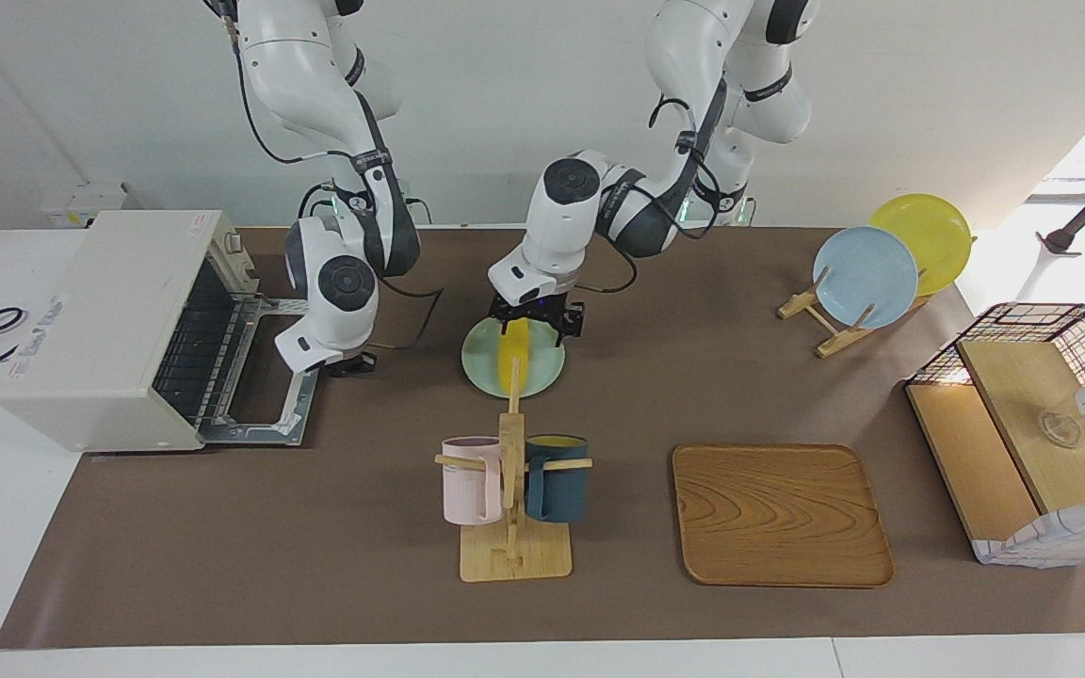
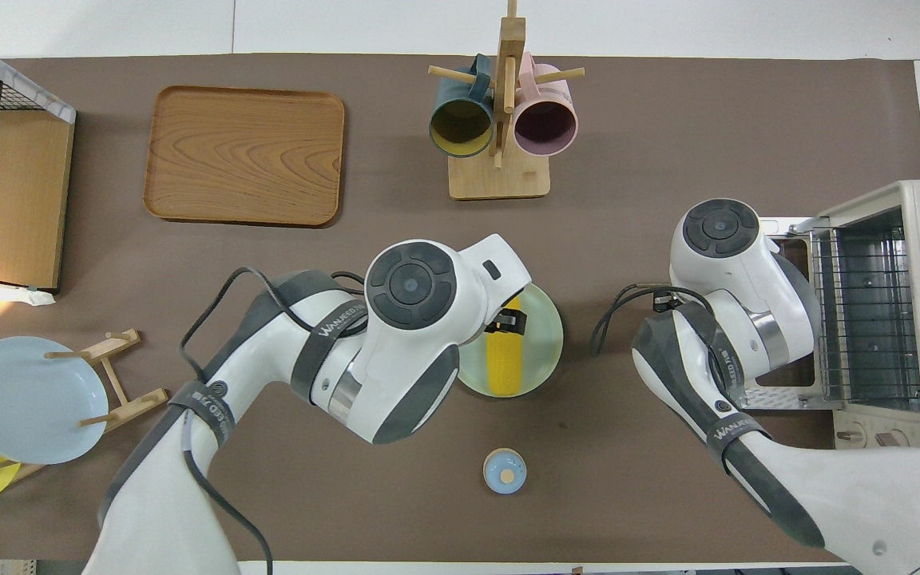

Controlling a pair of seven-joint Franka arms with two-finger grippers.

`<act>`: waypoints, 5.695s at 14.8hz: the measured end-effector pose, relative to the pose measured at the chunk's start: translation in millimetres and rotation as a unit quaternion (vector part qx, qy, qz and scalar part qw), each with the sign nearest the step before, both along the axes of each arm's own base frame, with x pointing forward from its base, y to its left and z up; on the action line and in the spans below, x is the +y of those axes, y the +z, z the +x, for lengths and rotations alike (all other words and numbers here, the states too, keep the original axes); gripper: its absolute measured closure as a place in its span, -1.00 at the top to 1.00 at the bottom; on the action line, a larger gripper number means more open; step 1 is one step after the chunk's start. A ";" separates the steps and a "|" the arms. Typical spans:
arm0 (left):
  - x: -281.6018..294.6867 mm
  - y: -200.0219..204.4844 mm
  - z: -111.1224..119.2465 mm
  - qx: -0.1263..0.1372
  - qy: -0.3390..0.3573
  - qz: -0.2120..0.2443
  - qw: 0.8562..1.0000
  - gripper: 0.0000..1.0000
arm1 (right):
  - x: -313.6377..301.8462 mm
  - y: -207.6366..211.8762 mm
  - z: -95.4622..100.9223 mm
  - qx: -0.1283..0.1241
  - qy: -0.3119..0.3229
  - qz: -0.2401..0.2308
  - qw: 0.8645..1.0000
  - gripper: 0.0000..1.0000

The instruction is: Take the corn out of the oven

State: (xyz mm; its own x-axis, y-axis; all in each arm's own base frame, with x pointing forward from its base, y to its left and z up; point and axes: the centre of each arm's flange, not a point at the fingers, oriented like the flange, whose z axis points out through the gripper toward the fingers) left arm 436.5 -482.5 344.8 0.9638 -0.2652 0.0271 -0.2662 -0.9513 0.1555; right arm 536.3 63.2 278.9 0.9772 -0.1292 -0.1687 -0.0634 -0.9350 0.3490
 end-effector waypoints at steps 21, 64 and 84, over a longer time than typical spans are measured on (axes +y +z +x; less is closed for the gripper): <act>-14.3 -29.9 -9.5 0.000 0.054 0.001 0.999 0.09 | -133.2 179.6 -2.3 0.048 0.103 0.030 0.993 -0.73; 357.9 44.3 282.0 -0.041 0.105 0.044 0.993 1.00 | -44.9 285.5 15.3 -0.009 0.068 0.159 0.985 1.00; 418.5 224.2 95.2 0.055 0.120 0.058 0.990 1.00 | -44.8 286.2 15.4 -0.010 0.068 0.159 0.985 1.00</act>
State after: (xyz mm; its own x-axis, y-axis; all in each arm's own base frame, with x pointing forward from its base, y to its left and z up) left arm 531.7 -64.0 569.0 0.9949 -0.0234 -0.0983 -0.0179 -0.9982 0.0565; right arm 551.7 18.4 565.1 0.9851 0.0603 -0.1608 0.0673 -0.9970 0.0380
